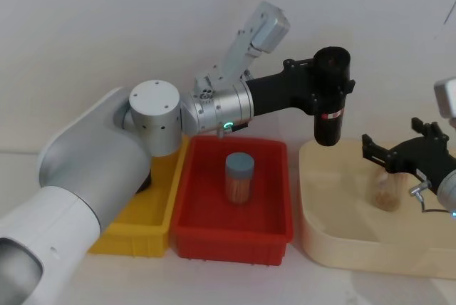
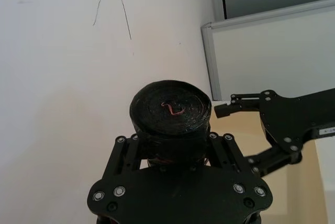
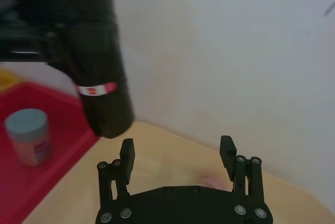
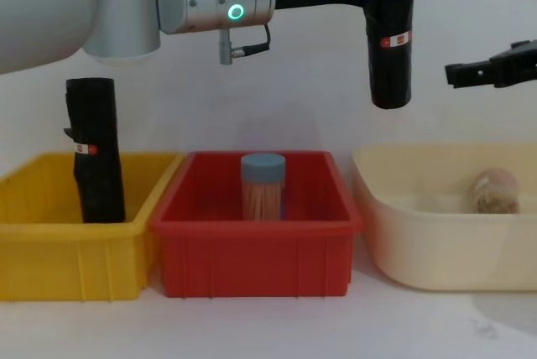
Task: Pick up the garbage bag with the one hand and transfer it to the other hand.
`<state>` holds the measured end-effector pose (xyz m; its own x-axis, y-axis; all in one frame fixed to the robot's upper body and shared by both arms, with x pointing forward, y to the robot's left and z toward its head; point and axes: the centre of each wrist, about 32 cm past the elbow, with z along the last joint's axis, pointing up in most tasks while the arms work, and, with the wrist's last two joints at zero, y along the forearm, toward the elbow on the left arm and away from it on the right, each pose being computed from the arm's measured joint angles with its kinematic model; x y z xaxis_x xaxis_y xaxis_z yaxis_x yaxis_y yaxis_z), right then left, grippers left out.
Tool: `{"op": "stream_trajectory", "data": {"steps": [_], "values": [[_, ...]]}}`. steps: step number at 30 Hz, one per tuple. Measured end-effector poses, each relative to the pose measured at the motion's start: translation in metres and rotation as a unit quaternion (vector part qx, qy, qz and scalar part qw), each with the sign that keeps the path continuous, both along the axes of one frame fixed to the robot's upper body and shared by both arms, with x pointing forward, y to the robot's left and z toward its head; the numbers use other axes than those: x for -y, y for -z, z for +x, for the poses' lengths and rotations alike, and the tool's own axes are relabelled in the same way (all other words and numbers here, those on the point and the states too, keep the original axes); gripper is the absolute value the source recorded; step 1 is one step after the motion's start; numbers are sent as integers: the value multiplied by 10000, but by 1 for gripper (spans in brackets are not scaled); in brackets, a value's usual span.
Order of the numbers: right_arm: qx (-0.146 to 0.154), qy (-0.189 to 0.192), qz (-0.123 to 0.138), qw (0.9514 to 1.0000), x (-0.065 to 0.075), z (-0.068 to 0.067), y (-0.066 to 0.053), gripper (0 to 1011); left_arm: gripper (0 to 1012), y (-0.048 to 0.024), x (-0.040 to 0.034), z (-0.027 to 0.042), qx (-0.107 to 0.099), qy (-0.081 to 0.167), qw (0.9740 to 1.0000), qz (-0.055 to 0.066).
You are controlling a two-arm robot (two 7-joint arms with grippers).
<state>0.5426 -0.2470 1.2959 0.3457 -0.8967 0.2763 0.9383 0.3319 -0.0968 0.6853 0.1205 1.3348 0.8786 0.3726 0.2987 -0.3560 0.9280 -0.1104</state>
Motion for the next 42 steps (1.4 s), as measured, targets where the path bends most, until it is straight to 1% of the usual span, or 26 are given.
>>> {"op": "stream_trajectory", "data": {"steps": [4,5,10,15,20,28,37,42], "values": [[17,-296,14,9996,-3,-14,-13,999,506,1,6,2,2,3,10000,5],[17,-296,14,9996,-3,-14,-13,999,506,1,7,3,3,4,10000,5],[30,-658,24,9978,-23,-15,-23,999,506,1,11,5,6,7,10000,10],[27,-985,35,9951,-64,17,-19,999,506,1,13,6,7,10,10000,15],[26,-1141,70,9934,-121,65,-9,999,506,1,13,7,8,10,10000,17],[52,-1153,156,9932,-214,140,14,999,506,0,16,7,10,11,10000,16],[115,-874,168,9960,-322,217,30,999,506,0,16,8,9,9,10000,15],[133,-829,192,9963,-378,252,20,999,506,0,16,8,9,9,10000,14]]}}
